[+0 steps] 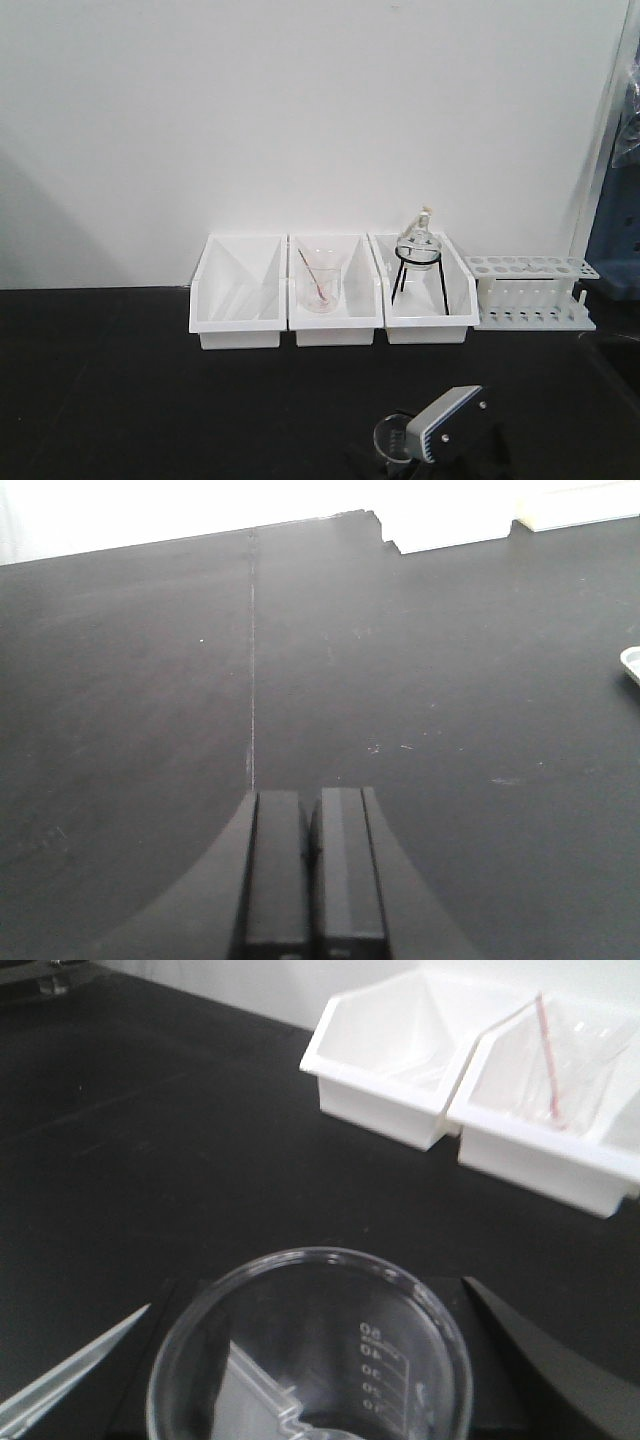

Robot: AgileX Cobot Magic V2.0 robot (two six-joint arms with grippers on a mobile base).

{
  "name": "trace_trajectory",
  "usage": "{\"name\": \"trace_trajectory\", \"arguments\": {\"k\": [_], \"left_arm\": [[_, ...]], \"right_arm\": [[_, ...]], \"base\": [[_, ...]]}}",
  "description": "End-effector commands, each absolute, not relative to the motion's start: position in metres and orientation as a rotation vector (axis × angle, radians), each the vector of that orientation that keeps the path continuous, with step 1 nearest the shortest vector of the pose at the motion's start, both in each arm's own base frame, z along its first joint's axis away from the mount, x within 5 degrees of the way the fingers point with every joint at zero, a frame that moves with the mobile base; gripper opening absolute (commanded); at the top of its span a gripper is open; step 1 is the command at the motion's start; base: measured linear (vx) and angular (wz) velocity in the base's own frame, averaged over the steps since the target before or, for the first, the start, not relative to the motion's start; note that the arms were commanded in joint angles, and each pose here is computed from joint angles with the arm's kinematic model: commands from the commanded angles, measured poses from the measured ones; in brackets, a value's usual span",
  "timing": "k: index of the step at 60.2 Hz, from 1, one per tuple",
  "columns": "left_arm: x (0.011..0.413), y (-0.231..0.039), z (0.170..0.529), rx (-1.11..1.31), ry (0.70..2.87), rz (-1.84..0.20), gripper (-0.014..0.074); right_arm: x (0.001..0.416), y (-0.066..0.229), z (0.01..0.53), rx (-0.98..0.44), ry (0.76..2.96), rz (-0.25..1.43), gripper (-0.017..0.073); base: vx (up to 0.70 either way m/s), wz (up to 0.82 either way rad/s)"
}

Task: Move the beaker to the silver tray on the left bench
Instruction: 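Lower the held beaker with the right gripper onto the silver tray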

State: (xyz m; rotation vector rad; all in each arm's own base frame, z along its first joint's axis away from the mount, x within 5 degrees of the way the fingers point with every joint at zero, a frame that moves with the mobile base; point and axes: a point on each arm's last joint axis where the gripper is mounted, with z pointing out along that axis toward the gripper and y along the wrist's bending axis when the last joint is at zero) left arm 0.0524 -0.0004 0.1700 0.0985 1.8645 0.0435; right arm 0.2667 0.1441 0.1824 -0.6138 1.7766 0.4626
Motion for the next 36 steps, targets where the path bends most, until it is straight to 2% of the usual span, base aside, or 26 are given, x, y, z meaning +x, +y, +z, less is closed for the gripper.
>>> {"name": "trace_trajectory", "arguments": {"k": [1, 19, 36], "left_arm": [[0.054, -0.001, 0.170, 0.102, 1.801, 0.032, 0.0001], [0.054, -0.001, 0.170, 0.102, 1.801, 0.032, 0.0001], [0.054, -0.001, 0.170, 0.102, 1.801, 0.032, 0.0001]], "right_arm": [[0.281, 0.153, 0.189, -0.577, 1.622, 0.520, -0.0011], [0.287, 0.158, 0.136, -0.606, 1.737, 0.551, -0.0011], [0.287, 0.158, 0.110, -0.619, 1.811, 0.547, 0.0002]], "base": [[0.00, 0.00], [0.00, 0.00], [0.00, 0.00]]}}
